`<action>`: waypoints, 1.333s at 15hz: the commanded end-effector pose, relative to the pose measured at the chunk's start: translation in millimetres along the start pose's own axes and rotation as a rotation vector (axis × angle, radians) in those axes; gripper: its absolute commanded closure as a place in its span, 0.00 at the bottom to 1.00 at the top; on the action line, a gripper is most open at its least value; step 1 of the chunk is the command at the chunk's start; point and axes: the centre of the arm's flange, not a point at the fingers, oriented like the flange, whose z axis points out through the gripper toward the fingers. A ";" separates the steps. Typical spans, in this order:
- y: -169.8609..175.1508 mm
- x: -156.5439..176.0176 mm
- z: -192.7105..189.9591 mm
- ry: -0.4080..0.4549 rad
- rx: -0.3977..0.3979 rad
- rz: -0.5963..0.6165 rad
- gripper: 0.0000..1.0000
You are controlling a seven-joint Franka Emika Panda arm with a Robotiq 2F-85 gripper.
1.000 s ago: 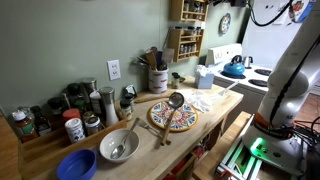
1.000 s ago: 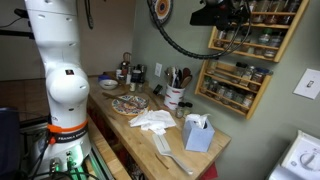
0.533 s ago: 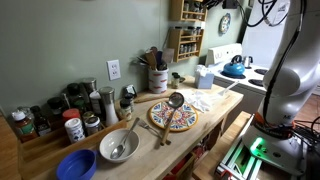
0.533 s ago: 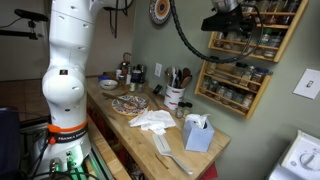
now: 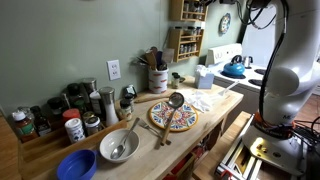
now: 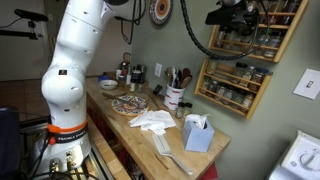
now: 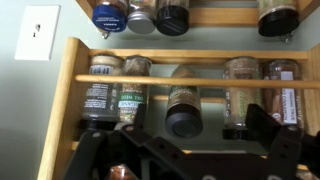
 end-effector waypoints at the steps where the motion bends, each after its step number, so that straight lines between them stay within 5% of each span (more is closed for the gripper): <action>1: 10.9 30.4 9.4 -0.005 0.009 0.015 0.00; 15: 16.6 35.8 47.0 0.044 0.051 0.000 0.02; 16: 16.8 35.1 48.4 0.042 0.052 -0.001 0.18; 20: 18.0 32.4 54.3 0.047 0.056 -0.007 0.47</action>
